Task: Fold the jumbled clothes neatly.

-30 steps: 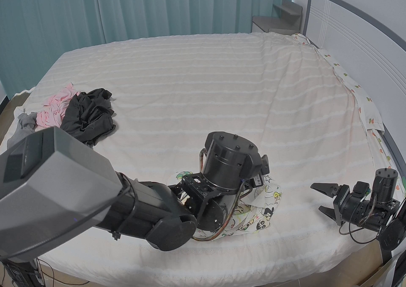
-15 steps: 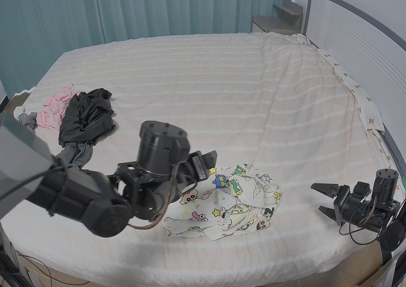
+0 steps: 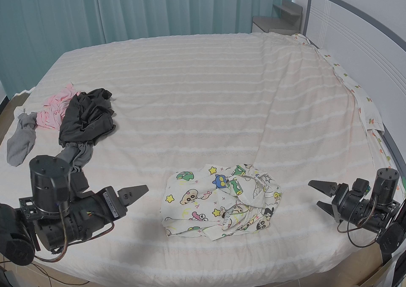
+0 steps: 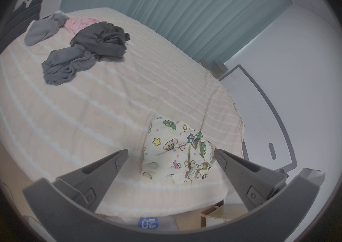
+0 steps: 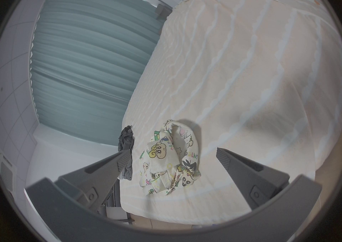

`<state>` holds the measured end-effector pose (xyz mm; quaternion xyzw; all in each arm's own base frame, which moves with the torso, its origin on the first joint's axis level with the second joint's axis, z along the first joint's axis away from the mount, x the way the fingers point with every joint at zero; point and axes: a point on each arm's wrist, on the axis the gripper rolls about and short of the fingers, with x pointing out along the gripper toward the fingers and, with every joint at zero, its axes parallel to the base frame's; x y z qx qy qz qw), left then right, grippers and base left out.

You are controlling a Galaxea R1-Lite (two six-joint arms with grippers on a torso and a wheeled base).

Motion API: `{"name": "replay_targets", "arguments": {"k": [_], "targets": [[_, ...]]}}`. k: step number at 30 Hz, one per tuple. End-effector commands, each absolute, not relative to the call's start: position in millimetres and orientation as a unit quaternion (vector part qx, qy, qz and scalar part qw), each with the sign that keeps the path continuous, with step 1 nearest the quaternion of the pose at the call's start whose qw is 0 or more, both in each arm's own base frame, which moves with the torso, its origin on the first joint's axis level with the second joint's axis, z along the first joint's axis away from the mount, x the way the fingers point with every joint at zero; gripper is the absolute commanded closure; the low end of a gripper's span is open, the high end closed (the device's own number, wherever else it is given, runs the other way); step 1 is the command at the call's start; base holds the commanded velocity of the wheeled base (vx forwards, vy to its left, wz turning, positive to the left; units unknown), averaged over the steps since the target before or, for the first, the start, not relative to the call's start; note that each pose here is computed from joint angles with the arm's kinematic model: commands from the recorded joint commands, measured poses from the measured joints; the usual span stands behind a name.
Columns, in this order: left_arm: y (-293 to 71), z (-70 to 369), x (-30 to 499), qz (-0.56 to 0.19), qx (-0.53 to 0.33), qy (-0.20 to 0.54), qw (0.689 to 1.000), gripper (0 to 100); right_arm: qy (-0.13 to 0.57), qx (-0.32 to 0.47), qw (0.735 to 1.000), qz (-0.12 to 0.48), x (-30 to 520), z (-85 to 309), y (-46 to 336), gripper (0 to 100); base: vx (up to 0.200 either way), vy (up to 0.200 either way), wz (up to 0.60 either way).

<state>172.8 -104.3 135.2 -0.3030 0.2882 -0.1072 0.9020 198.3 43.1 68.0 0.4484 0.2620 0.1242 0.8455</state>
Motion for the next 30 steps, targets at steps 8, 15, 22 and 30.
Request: {"name": "replay_targets", "arguments": {"k": [8, 15, 22, 30], "targets": [[-88, 133, 153, -0.125, -0.324, 0.279, 0.896, 0, 0.262, 0.409, 0.851, 0.199, 214, 77, 82, 0, 0.0, 0.0, 0.0], [-87, 131, 152, -0.122, -0.322, 0.281, 0.896, 0, 0.278, 0.334, 0.884, 0.172, 234, 92, 112, 0, 0.0, 0.0, 0.0], [-87, 131, 152, -0.121, -0.322, 0.282, 0.896, 0, 0.288, 0.227, 0.911, 0.187, 238, 118, 180, 0, 0.0, 0.0, 0.0], [-87, 130, 152, -0.12, -0.322, 0.283, 0.895, 0, 0.332, 0.1, 0.922, 0.173, 257, 108, 221, 0, 0.0, 0.0, 0.0]]}}
